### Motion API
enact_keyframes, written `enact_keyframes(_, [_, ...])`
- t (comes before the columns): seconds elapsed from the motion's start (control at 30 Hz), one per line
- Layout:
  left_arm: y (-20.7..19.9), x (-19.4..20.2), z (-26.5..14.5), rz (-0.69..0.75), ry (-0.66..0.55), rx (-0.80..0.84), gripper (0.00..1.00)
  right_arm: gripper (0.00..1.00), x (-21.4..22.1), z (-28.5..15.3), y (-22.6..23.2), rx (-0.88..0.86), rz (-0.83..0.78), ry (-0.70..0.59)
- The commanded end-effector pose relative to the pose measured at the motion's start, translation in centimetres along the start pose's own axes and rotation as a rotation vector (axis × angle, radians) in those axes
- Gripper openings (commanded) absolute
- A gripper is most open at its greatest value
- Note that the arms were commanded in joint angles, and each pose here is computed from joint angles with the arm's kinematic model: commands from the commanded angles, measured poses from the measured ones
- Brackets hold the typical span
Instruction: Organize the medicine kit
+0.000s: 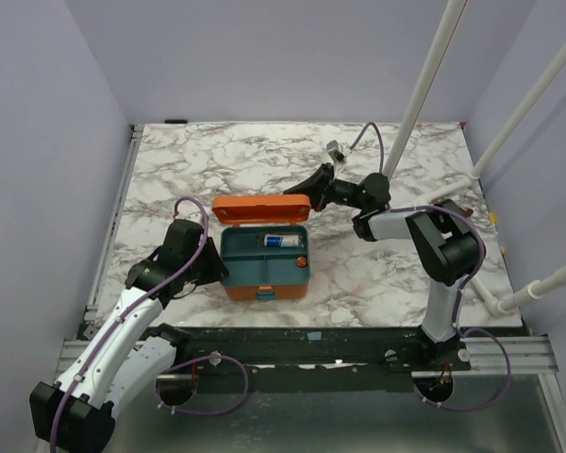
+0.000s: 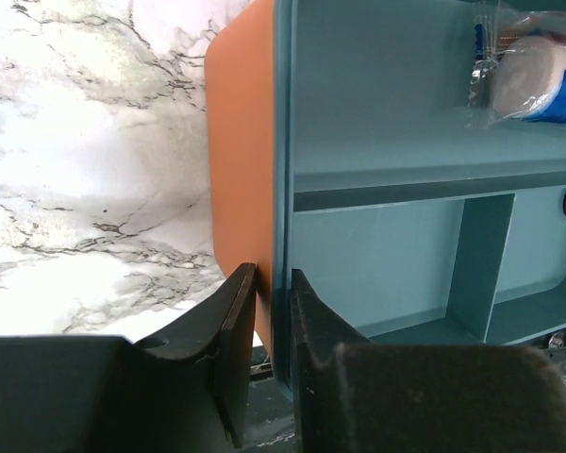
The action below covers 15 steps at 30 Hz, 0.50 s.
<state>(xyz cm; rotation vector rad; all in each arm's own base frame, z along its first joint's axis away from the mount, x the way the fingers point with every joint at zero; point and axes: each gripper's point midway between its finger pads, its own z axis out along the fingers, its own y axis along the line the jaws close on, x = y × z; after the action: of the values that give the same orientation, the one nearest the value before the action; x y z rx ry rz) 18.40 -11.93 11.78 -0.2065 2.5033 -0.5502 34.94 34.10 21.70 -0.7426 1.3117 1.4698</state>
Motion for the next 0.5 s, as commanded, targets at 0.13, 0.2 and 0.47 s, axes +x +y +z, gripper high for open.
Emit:
enact_keyframes(0.13, [-1.3, -2.0, -2.0, -0.014, -0.087, 0.035, 0.0, 0.01, -2.1, -0.6, 4.2, -0.088, -0.081, -0.031])
enact_keyframes(0.2, [-1.6, -2.4, -2.6, -0.018, -0.111, 0.047, 0.0, 0.01, -2.1, -0.6, 4.7, -0.091, -0.078, -0.025])
enact_keyframes(0.47, [-2.1, -4.4, -6.5, -0.036, -0.263, 0.076, 0.23, 0.01, -1.8, -0.6, 5.7, -0.064, -0.086, 0.027])
